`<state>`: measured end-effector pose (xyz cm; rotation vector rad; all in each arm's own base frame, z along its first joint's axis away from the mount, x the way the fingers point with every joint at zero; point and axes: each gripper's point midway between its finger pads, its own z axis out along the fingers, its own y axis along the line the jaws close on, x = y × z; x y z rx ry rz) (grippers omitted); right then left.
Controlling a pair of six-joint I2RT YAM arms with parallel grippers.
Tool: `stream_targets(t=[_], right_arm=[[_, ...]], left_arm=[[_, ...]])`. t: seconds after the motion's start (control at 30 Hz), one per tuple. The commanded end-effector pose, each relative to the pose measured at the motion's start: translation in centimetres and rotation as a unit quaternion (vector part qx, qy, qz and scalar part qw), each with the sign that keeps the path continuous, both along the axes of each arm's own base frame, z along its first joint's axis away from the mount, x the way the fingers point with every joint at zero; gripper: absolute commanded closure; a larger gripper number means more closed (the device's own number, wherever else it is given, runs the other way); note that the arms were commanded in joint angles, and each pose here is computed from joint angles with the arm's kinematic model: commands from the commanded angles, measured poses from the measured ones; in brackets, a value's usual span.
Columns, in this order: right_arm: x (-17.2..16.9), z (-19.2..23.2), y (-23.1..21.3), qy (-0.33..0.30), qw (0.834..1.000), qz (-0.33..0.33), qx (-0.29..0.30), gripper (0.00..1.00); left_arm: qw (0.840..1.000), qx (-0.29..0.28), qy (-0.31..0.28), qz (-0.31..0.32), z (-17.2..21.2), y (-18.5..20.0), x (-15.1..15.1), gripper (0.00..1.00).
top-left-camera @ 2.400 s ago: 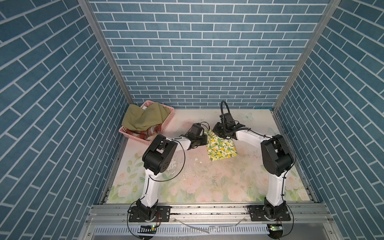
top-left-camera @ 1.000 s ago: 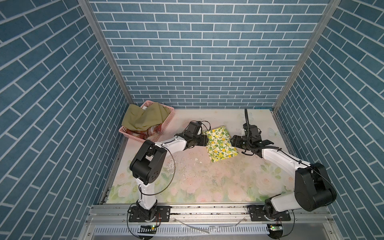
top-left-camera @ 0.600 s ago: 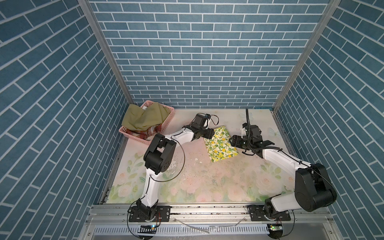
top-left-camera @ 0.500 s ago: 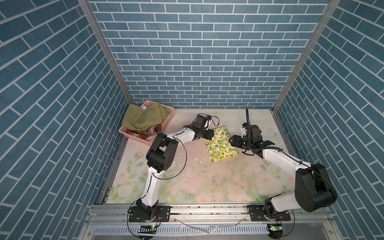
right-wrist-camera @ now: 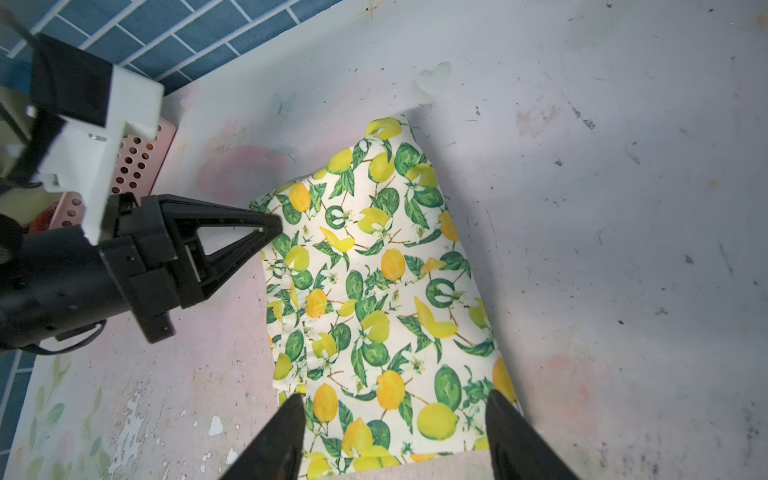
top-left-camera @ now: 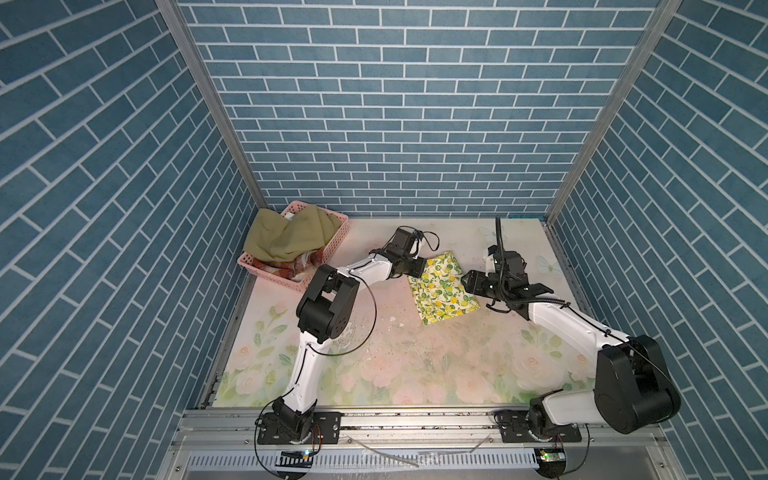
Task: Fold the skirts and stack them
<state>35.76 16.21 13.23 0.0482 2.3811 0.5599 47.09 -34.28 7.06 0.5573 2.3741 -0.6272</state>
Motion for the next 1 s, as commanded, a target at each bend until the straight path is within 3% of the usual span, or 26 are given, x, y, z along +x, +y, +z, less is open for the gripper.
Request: stream_targets(t=[0.0,0.3,0.6,0.9,0.97], right_arm=[[-0.7,-0.4,-1.0,-0.004,1.000,-0.001,-0.025,0.32],[-0.8,0.0,-1.0,-0.007,1.000,0.001,-0.027,0.33],[-0.9,-0.3,-0.7,-0.001,1.000,0.006,-0.025,0.33],[-0.3,-0.6,0.4,0.005,0.999,0.027,-0.017,0.27],[0.1,-0.8,0.8,0.008,0.999,0.034,-0.016,0.26]], left_arm=[[0.999,-0.045,-0.020,0.001,5.0,-0.3,-0.4,1.00],[0.996,-0.084,-0.010,0.017,7.2,0.8,-1.0,1.00],[0.993,-0.088,0.040,0.068,2.4,4.1,0.3,1.00],[0.990,-0.047,0.075,0.108,-1.9,6.3,1.8,0.78],[0.990,-0.045,0.077,0.110,-2.1,6.3,1.9,0.60]])
